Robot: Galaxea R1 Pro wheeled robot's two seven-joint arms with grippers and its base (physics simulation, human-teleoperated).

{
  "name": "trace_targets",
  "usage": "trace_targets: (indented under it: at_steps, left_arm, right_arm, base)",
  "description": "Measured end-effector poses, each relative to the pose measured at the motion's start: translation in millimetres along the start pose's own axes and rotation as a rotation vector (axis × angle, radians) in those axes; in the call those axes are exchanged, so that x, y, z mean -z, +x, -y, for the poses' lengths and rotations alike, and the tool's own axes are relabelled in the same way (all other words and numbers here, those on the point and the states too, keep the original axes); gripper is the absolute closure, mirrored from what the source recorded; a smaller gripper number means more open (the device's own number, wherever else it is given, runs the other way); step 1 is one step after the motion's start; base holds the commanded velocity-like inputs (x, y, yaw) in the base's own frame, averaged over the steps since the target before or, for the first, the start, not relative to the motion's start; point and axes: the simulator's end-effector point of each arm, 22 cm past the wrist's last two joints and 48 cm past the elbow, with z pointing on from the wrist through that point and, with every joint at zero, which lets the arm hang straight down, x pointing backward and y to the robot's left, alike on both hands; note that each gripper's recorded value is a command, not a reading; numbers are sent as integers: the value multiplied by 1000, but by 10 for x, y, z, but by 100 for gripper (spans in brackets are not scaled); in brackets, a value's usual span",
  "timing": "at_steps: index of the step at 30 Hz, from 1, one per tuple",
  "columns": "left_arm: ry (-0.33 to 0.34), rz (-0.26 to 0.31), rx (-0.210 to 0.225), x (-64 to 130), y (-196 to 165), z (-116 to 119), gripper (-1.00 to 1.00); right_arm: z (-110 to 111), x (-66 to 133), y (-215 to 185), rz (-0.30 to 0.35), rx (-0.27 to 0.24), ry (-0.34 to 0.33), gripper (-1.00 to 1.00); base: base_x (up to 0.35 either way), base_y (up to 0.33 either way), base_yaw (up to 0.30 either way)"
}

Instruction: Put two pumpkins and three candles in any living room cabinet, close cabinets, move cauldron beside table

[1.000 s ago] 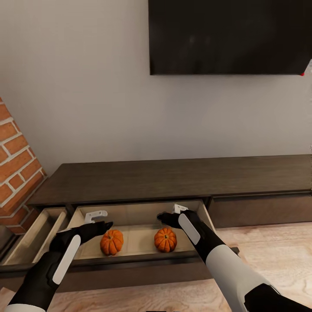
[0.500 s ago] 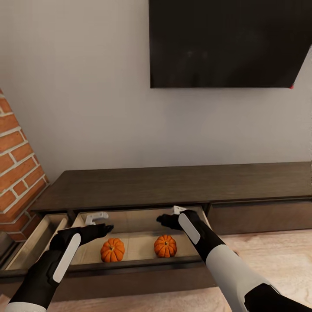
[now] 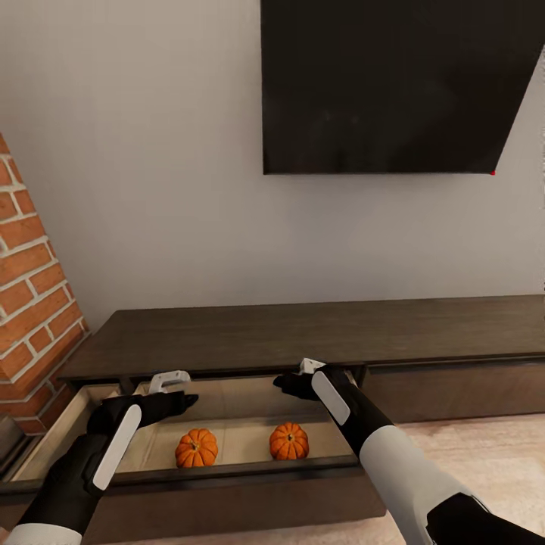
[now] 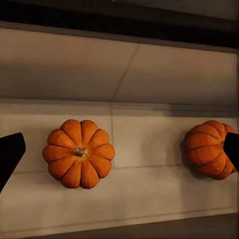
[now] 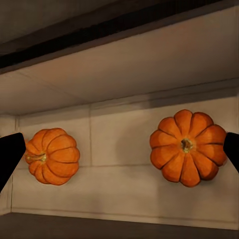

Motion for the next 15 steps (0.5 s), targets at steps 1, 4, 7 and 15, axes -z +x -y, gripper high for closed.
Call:
trace_targets:
  at_steps: [1, 4, 7, 15]
  left_arm:
    - [1, 1, -1, 19, -13, 7, -100]
    - [3, 8, -3, 68, -54, 22, -100]
    - [5, 16, -5, 119, -96, 38, -100]
    - [3, -10, -7, 219, -235, 76, -100]
  right_arm:
    - [-11, 19, -15, 4, 1, -1, -100]
    - [-42, 75, -60, 15, 5, -4, -100]
    - [-73, 133, -104, 26, 8, -7, -100]
    - [-149, 246, -208, 10, 12, -10, -100]
  base:
    - [0, 0, 0]
    - [0, 0, 0]
    - [0, 0, 0]
    - [0, 0, 0]
